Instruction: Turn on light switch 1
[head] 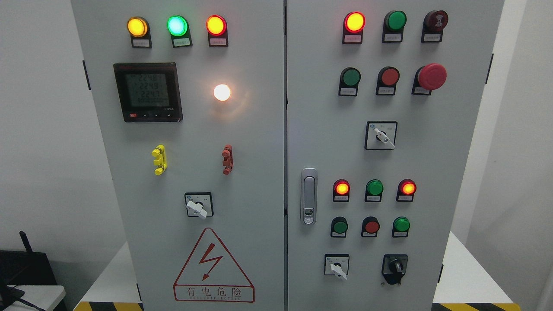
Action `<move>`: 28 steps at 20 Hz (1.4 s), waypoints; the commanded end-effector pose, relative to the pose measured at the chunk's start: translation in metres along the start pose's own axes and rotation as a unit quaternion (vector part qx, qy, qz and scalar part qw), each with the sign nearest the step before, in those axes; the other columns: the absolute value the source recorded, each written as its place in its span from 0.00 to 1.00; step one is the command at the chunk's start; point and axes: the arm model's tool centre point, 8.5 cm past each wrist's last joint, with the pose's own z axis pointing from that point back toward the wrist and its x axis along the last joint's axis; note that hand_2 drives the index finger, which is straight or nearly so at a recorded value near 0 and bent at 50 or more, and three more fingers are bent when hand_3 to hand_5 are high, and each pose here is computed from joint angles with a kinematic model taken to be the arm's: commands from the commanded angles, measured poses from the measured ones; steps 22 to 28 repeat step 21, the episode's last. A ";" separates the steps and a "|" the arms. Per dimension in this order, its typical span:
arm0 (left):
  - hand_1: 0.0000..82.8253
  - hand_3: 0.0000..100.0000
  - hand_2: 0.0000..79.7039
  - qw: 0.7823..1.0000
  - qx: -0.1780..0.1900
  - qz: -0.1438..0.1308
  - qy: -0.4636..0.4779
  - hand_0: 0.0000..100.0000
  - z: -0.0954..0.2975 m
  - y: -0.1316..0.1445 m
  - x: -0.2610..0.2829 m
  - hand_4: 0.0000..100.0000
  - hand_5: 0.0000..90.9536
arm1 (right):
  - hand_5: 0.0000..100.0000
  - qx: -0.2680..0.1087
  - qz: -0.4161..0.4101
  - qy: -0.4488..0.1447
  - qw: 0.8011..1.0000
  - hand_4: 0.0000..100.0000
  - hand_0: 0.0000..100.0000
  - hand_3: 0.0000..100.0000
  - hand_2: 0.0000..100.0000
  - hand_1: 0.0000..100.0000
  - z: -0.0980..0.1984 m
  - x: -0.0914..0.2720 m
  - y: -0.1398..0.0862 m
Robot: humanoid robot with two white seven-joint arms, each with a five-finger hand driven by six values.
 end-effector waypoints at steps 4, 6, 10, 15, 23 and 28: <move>0.00 0.00 0.00 0.938 -0.124 -0.039 0.322 0.29 0.118 -0.012 -0.112 0.04 0.12 | 0.00 0.001 -0.004 0.000 1.000 0.00 0.12 0.00 0.00 0.39 0.000 0.000 0.001; 0.00 0.00 0.00 0.921 -0.165 -0.036 0.351 0.31 0.101 -0.026 -0.109 0.01 0.12 | 0.00 0.001 -0.004 0.000 1.000 0.00 0.12 0.00 0.00 0.39 0.000 0.000 0.001; 0.00 0.00 0.00 0.896 -0.199 -0.041 0.395 0.33 0.082 -0.041 -0.106 0.00 0.10 | 0.00 0.001 -0.004 0.000 1.000 0.00 0.12 0.00 0.00 0.39 0.000 0.000 0.001; 0.00 0.00 0.00 0.878 -0.214 -0.058 0.425 0.36 0.069 -0.054 -0.103 0.00 0.07 | 0.00 0.001 -0.004 0.001 1.000 0.00 0.12 0.00 0.00 0.39 0.000 0.000 0.001; 0.00 0.00 0.00 0.880 -0.202 -0.065 0.425 0.38 0.062 -0.052 -0.101 0.00 0.05 | 0.00 0.001 -0.004 0.000 1.000 0.00 0.12 0.00 0.00 0.39 0.000 0.000 0.001; 0.00 0.00 0.00 0.880 -0.202 -0.065 0.425 0.38 0.062 -0.052 -0.101 0.00 0.05 | 0.00 0.001 -0.004 0.000 1.000 0.00 0.12 0.00 0.00 0.39 0.000 0.000 0.001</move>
